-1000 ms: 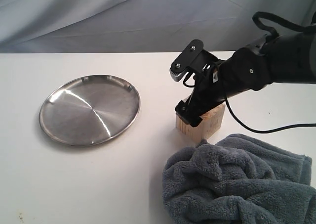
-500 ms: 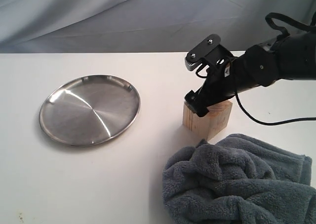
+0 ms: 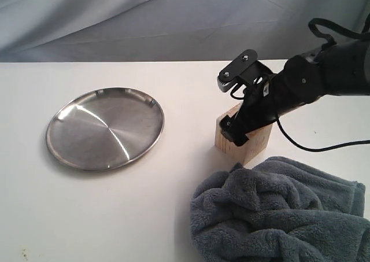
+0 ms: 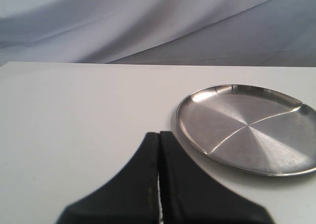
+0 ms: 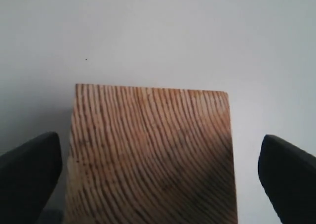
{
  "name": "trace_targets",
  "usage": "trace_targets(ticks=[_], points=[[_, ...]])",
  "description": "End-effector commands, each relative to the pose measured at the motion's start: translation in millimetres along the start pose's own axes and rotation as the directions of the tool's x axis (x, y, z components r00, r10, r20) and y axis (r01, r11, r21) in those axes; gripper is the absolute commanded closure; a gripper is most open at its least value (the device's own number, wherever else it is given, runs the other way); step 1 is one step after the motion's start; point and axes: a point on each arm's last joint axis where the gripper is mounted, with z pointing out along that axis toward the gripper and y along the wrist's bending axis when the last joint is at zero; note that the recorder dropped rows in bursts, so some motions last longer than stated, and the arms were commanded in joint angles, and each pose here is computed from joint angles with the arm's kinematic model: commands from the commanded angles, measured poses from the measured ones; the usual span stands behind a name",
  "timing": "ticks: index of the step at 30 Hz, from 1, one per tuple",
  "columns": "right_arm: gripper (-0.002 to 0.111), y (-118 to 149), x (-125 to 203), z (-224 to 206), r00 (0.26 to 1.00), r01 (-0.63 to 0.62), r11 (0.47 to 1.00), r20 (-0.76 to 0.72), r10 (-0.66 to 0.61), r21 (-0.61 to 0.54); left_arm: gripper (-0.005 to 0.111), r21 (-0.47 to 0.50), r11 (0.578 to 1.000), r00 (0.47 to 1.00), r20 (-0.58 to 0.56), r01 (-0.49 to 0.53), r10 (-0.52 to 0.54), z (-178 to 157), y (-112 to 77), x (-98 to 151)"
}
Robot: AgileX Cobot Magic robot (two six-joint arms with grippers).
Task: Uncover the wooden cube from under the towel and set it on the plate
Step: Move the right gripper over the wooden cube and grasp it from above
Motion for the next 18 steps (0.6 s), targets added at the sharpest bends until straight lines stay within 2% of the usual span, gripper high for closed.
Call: trace_targets(ticks=[1,12,15,18], points=[[0.004,-0.2,7.6,15.4,0.999,0.007,1.000,-0.033,-0.007,-0.009,0.107,0.005,1.000,1.000,0.010,-0.003,0.003,0.1,-0.2,0.2],[0.006,1.8,10.7,29.9,1.000,0.010,1.000,-0.024,-0.010,-0.010,0.107,0.005,1.000,1.000,0.010,-0.003,0.003,0.1,-0.2,0.2],[0.016,2.1,9.0,29.9,1.000,0.007,1.000,-0.008,-0.007,-0.007,0.107,0.005,1.000,1.000,0.010,-0.003,0.003,0.1,-0.2,0.2],[0.039,1.9,8.4,29.3,1.000,0.005,1.000,-0.003,-0.005,-0.005,0.107,0.005,1.000,1.000,0.010,-0.003,0.003,0.1,-0.2,0.2]])
